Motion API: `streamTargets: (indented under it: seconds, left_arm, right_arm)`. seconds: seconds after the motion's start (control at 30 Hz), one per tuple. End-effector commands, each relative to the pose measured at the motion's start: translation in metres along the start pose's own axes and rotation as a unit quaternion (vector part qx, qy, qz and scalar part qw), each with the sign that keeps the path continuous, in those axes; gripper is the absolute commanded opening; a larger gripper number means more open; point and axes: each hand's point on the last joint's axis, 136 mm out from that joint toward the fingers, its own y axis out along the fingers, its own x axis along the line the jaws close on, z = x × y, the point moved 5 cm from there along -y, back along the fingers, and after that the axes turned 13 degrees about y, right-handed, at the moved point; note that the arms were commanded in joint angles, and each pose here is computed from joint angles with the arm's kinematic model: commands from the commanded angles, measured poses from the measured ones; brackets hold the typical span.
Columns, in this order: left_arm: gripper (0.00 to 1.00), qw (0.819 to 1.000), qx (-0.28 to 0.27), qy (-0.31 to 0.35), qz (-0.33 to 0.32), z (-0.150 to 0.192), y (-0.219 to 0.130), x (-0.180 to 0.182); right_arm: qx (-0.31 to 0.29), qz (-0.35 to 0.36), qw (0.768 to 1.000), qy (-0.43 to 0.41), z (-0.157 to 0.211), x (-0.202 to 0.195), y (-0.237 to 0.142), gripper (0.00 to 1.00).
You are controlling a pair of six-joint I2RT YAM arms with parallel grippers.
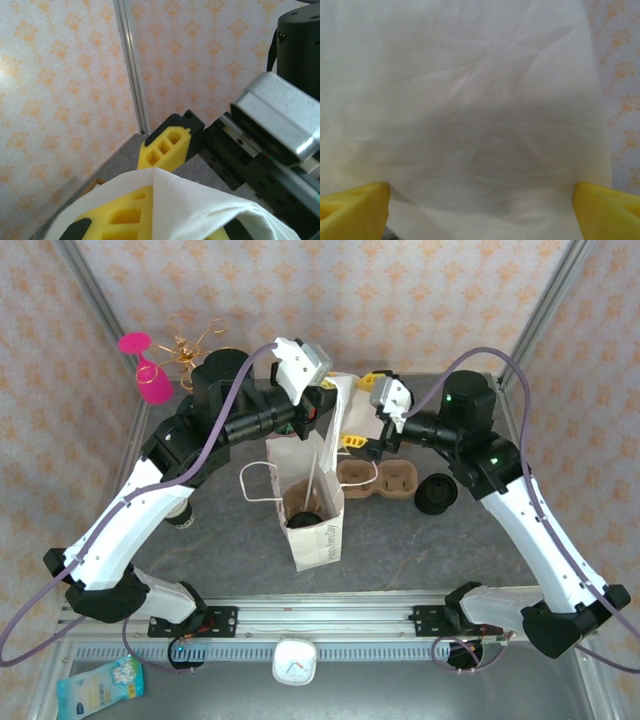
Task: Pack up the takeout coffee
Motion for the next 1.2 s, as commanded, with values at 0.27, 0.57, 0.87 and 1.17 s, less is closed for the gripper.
streamTargets:
  seconds: [0.27, 0.57, 0.87, 1.17]
  left_arm:
    - [0.00, 1.000, -0.024, -0.013, -0.004, -0.015, -0.012, 0.002]
    - [0.00, 0.998, -0.039, -0.017, 0.041, -0.021, -0.009, -0.008]
    - [0.00, 1.000, -0.025, -0.015, 0.008, -0.013, -0.013, -0.002]
    - [0.00, 0.999, -0.005, -0.005, -0.041, -0.006, -0.017, 0.008]
  right_arm:
    - [-0.045, 0.137, 0.985, -0.097, -0.027, -0.010, -0.034, 0.93]
    - [-0.020, 0.047, 0.994, -0.096, -0.031, -0.007, -0.010, 0.88]
    - [-0.005, 0.030, 0.996, -0.081, -0.018, -0.005, -0.004, 0.53]
    - [-0.011, 0.025, 0.999, -0.039, -0.023, 0.002, -0.013, 0.00]
